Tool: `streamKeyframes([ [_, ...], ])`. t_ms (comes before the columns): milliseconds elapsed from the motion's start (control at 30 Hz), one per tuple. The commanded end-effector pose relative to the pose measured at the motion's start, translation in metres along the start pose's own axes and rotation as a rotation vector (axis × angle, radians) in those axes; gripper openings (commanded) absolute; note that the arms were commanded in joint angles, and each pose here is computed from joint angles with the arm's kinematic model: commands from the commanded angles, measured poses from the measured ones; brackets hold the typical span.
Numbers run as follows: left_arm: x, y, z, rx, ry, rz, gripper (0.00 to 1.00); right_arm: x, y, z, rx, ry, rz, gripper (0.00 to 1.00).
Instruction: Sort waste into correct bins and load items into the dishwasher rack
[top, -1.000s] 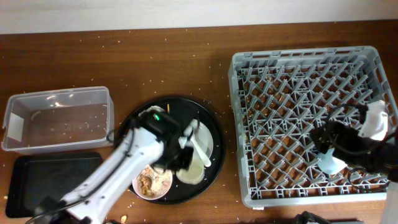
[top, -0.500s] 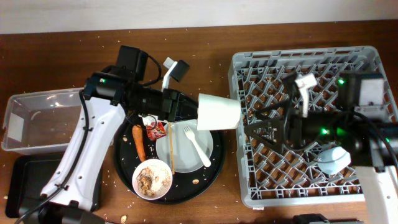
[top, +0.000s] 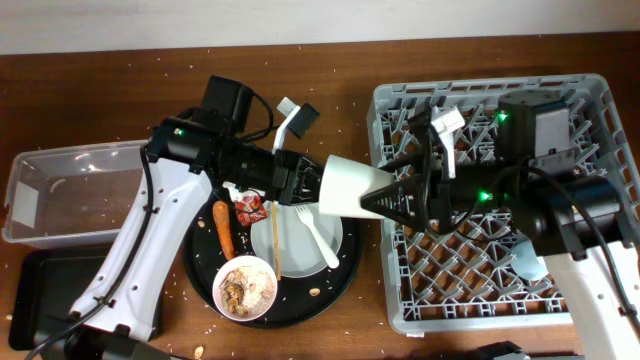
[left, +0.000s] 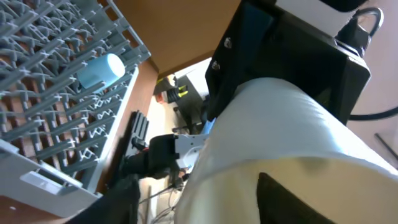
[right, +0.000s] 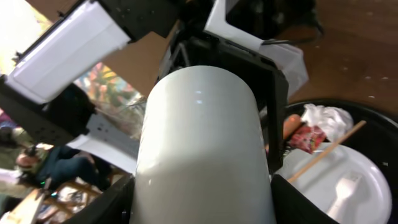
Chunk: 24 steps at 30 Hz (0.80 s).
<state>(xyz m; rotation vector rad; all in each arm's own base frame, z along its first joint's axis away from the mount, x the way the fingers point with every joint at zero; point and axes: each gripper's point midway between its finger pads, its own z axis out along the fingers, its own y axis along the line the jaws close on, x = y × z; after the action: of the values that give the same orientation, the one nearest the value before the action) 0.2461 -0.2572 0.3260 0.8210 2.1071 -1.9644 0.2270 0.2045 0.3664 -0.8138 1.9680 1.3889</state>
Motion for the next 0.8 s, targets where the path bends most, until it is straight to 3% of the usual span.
streamKeyframes([
  [0, -0.004, 0.002, -0.001, -0.024, -0.003, 0.045, 0.99, 0.003, -0.008, -0.009, 0.143, -0.013, 0.007, 0.51],
  [167, -0.005, 0.042, -0.018, -0.253, -0.016, -0.012, 0.99, 0.023, -0.061, -0.098, 0.624, -0.149, 0.298, 0.5],
  [300, 0.001, 0.067, -0.026, -0.406, -0.001, -0.069, 0.99, 0.097, -0.113, -0.216, 1.155, -0.222, 0.735, 0.51],
  [400, 0.001, 0.07, -0.028, -0.426, 0.0, -0.07, 0.99, 0.157, -0.135, -0.294, 1.434, -0.262, 1.089, 0.51],
  [567, 0.008, 0.078, -0.032, -0.481, 0.017, -0.098, 0.99, 0.202, -0.182, -0.337, 1.428, -0.289, 1.373, 0.51],
  [767, 0.016, 0.089, -0.038, -0.558, 0.04, -0.132, 0.99, 0.228, -0.222, -0.352, 1.433, -0.255, 1.494, 0.74],
])
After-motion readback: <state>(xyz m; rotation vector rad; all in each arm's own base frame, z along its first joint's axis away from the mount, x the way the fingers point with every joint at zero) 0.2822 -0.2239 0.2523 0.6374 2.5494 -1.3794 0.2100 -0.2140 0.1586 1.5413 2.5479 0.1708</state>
